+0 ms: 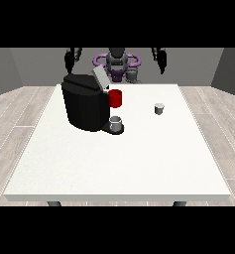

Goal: Insert the coffee pod into the coffee machine and close the lid

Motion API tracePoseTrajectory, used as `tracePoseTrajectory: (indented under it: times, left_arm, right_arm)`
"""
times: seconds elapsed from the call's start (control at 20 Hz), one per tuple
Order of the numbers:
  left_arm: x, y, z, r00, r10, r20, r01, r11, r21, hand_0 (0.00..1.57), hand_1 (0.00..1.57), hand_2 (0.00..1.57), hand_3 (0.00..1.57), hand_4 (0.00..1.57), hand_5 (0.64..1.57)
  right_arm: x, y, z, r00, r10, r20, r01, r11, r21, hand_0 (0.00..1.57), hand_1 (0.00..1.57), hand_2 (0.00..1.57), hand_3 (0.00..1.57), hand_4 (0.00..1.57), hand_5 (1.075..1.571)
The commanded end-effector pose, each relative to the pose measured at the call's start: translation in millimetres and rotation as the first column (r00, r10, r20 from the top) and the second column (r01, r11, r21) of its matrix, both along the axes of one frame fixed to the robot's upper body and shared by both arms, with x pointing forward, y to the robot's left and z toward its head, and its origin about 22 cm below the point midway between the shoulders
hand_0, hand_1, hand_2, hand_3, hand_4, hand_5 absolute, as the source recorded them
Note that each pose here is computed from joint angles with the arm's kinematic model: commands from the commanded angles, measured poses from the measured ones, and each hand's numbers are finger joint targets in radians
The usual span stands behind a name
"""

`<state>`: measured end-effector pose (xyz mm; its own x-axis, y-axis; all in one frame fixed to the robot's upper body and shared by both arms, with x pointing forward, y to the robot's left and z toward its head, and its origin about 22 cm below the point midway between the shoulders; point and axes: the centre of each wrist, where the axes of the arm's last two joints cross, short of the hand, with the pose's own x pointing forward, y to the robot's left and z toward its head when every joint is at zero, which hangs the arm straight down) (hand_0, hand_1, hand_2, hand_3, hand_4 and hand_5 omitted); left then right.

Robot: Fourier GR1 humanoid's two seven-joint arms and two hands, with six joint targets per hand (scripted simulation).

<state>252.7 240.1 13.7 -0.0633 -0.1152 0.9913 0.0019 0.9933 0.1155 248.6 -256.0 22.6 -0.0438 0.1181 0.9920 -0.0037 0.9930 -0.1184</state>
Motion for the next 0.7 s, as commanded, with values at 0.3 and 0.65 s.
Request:
tracePoseTrajectory:
  times: [0.3, 0.65]
  left_arm:
    - [13.5, 33.6, 11.2, 0.982, -0.173, 0.075, 0.180, 0.979, -0.099, 0.00, 0.00, 0.00, 0.00, 0.71, 1.571]
    - [26.2, 67.1, 10.3, 0.988, -0.148, -0.043, 0.152, 0.980, 0.128, 0.00, 0.00, 0.00, 0.00, 0.51, 1.571]
  right_arm:
    - [-6.0, -3.4, -24.0, 0.995, -0.060, 0.078, 0.046, 0.984, 0.170, 0.00, 0.00, 0.00, 0.00, 0.33, 1.571]
    - [0.2, 10.1, -25.2, 0.996, -0.043, 0.077, 0.030, 0.986, 0.164, 0.00, 0.00, 0.00, 0.00, 0.36, 1.571]
